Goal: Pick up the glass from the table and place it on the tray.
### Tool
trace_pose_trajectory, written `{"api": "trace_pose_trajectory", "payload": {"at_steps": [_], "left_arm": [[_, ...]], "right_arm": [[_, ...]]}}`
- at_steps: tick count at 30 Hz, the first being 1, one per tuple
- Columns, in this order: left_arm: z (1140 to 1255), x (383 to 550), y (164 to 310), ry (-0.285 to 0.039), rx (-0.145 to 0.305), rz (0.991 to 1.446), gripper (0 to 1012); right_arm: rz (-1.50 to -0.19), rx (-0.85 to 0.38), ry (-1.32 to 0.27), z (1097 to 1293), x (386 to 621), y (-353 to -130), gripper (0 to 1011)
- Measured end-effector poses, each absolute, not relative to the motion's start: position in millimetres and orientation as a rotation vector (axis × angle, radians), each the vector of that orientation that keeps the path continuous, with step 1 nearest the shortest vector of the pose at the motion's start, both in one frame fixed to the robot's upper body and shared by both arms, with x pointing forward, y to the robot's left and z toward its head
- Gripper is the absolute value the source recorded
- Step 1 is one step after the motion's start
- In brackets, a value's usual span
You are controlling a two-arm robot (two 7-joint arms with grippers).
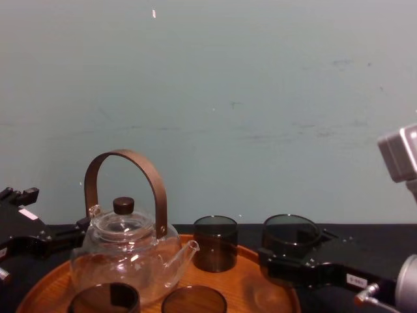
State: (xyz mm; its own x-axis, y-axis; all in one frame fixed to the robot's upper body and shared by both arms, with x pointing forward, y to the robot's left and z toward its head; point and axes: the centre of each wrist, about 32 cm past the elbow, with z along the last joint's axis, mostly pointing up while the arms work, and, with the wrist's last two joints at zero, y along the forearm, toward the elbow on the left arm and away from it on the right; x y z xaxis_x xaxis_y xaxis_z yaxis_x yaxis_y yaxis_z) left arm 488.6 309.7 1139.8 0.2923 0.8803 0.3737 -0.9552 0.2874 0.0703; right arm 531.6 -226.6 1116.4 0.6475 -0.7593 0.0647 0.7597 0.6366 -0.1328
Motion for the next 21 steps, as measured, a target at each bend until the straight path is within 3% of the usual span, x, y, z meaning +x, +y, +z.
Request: {"api": "trace_pose_trajectory", "payload": {"at_steps": [21], "left_arm": [[1139.8,488.6,309.6,-0.285,0.304,1.248,1001]], "right_arm": [[-0.826,-0.176,0.004,1103.4,551,-205,905]]}}
